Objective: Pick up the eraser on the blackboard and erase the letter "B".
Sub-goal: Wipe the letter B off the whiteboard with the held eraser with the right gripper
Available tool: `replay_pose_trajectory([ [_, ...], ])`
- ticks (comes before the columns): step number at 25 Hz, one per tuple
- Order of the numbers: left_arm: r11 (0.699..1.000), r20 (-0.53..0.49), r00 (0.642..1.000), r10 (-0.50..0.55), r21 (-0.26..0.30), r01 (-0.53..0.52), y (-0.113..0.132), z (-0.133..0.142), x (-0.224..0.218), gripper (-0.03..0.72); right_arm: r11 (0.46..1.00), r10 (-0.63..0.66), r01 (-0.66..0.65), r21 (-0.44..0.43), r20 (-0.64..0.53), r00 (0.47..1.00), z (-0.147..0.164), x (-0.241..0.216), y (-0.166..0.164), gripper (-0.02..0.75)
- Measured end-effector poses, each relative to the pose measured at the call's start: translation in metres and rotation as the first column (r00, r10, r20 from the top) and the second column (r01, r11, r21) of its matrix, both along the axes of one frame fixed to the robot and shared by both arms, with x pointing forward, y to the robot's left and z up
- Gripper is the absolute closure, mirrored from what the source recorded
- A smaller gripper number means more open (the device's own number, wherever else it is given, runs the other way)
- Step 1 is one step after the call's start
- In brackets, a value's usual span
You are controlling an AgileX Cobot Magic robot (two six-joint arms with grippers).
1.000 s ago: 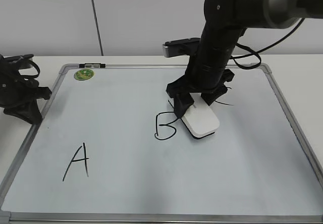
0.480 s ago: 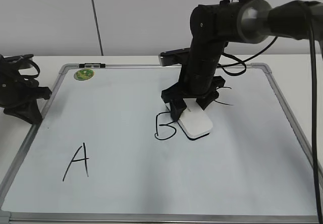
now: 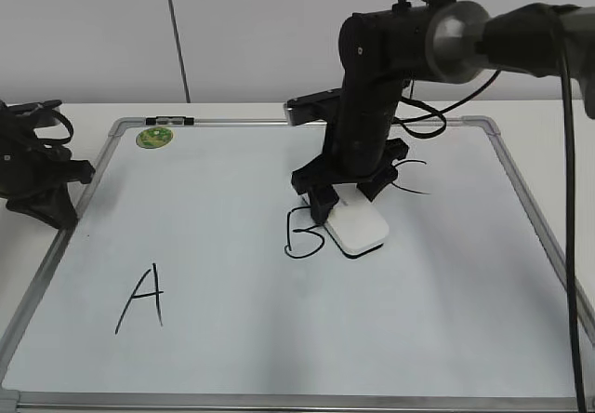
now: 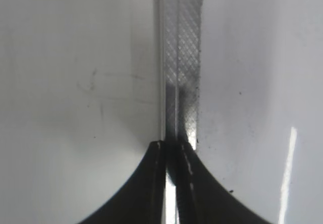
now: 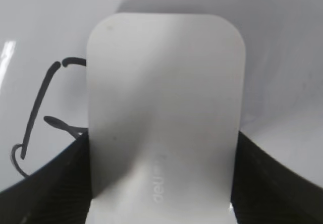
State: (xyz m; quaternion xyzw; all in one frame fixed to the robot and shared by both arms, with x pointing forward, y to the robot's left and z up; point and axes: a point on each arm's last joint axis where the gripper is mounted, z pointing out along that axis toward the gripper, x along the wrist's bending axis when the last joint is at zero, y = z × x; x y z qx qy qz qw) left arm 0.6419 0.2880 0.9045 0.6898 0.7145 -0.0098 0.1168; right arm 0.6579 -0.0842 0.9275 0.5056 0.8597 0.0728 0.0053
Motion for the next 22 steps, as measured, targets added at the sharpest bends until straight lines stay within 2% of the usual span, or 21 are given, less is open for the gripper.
replay_pose_trajectory([
  [16,1.0,0.0,1.0,0.001,-0.003,-0.001,0.0,0.0,0.0,0.679,0.987,0.156,-0.156,0.048,0.007,0.988,-0.003,-0.043,0.075,0.183],
  [22,1.0,0.0,1.0,0.001,-0.004,-0.001,0.0,0.0,0.0,0.679,0.981,0.187,-0.187,0.055,0.017,0.982,-0.002,-0.048,0.083,0.183],
])
